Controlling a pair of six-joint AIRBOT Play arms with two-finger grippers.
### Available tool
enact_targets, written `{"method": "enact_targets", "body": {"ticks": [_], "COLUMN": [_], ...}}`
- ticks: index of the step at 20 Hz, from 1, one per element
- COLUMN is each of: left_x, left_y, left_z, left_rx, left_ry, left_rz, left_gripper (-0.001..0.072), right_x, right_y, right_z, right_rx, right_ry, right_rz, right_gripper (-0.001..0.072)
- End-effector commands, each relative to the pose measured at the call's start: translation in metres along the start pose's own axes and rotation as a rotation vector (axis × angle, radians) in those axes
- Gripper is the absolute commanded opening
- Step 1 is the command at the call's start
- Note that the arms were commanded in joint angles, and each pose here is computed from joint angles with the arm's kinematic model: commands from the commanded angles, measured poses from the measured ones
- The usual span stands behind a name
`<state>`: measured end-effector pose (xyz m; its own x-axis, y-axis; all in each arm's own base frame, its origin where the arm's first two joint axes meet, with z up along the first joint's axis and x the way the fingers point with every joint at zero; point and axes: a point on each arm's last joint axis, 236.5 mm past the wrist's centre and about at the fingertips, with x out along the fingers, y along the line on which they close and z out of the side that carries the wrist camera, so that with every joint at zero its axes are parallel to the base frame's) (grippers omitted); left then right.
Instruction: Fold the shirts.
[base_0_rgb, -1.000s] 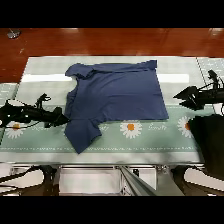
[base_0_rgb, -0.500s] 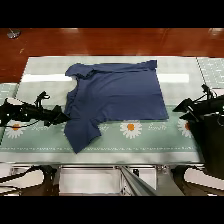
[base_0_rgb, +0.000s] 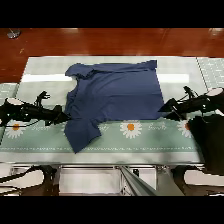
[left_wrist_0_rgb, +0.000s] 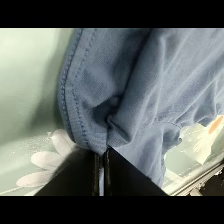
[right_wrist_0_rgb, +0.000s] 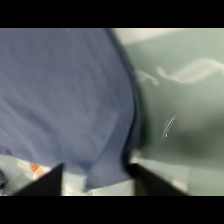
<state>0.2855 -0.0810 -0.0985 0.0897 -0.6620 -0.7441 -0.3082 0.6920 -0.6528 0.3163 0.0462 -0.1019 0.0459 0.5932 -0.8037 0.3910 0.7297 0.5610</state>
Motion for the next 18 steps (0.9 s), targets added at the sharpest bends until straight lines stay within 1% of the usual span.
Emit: {"method": "enact_targets", "body": {"ticks": [1,2,4,6,8,10,12,14,16,18], "left_x": [0.000,-0.001,-0.014,-0.049,-0.113,-0.198,-0.276,-0.349,-0.410,-0.449], "left_y": [-0.001,-0.003,-0.021,-0.066,-0.133,-0.207,-0.266,-0.308,-0.329,-0.336], "left_z": [0.002,0.004,0.017,0.045,0.077,0.090,0.080,0.056,0.019,-0.023], "left_rx": [-0.001,0.000,0.029,0.125,0.289,0.501,0.649,0.760,0.831,0.868], "left_ry": [-0.009,-0.014,-0.047,-0.148,-0.327,-0.538,-0.724,-0.909,-1.063,-1.161], "left_rz": [-0.003,-0.008,-0.044,-0.104,-0.158,-0.163,-0.129,-0.040,0.091,0.207], "left_gripper": [0.0023,0.0023,0.0023,0.0023,0.0022,0.0022,0.0022,0.0022,0.0022,0.0022], "right_x": [0.015,0.012,-0.005,-0.047,-0.115,-0.205,-0.291,-0.369,-0.418,-0.443], "right_y": [0.025,0.035,0.062,0.103,0.162,0.232,0.288,0.326,0.340,0.337], "right_z": [0.010,0.015,0.031,0.053,0.078,0.084,0.061,0.015,-0.040,-0.094], "right_rx": [-0.071,-0.114,-0.191,-0.283,-0.411,-0.568,-0.718,-0.839,-0.911,-0.957], "right_ry": [-0.013,-0.024,-0.059,-0.132,-0.298,-0.524,-0.735,-0.940,-1.090,-1.167], "right_rz": [-0.001,0.002,0.015,0.043,0.071,0.103,0.121,0.100,0.082,0.031], "right_gripper": [0.0219,0.0024,0.0021,0.0020,0.0020,0.0020,0.0020,0.0020,0.0020,0.0021]}}
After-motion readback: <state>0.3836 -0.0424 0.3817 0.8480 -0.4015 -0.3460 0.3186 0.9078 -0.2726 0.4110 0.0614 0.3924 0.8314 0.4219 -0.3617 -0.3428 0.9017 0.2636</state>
